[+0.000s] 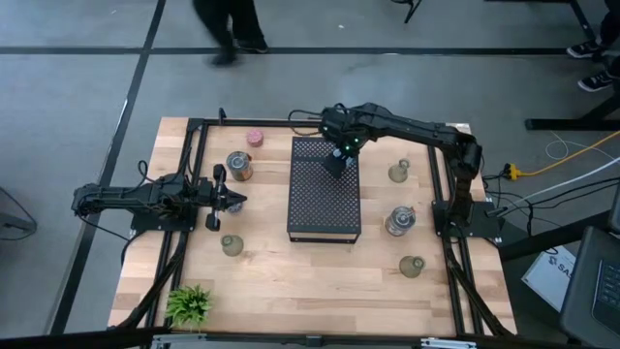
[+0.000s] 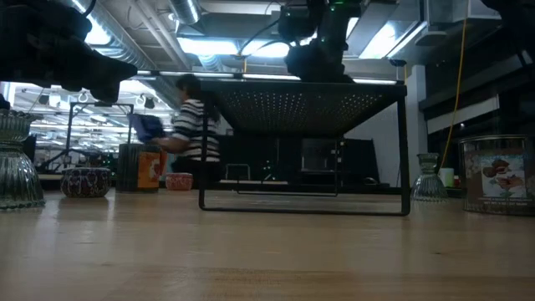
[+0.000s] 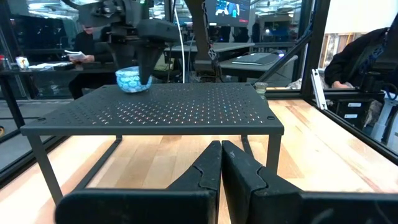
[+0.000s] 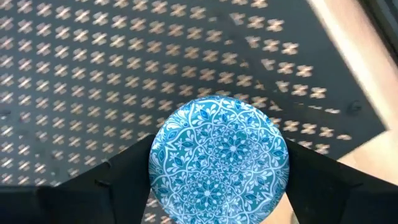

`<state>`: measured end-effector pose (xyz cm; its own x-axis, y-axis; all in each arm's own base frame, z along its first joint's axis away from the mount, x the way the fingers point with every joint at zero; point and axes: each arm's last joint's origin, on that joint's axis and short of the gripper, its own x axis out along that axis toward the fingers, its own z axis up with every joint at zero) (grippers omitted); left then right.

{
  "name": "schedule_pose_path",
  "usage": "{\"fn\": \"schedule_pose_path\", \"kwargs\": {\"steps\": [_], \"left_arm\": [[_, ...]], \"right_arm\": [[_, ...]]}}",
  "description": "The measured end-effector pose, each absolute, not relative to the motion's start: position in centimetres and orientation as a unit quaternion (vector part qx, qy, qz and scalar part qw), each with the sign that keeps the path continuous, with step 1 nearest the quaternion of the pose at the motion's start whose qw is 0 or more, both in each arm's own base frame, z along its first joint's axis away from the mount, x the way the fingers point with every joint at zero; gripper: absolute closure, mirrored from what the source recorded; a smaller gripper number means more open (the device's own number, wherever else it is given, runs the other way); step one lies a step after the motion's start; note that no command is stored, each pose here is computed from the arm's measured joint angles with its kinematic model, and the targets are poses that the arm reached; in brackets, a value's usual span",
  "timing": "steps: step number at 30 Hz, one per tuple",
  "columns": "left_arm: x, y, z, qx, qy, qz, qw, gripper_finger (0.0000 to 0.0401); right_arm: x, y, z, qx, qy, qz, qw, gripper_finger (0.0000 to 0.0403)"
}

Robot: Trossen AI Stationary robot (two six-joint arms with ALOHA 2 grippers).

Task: Pick & Place candle stick holders
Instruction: Put the patterned blue scented candle on the shelf

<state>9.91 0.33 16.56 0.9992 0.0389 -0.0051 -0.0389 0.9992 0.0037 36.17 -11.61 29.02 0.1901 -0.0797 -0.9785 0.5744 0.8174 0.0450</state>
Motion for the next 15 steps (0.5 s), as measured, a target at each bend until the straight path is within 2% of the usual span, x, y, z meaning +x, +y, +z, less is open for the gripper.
{"fn": "schedule_pose_path", "kwargs": {"steps": [15], "left_arm": [[9.9,0.3,16.6,0.002,0.002,0.019,1.0,0.0395]], "right_arm": [[37.8,-5.0,29.1,0.155,0.609,-0.151,0.763,0.0098]]}}
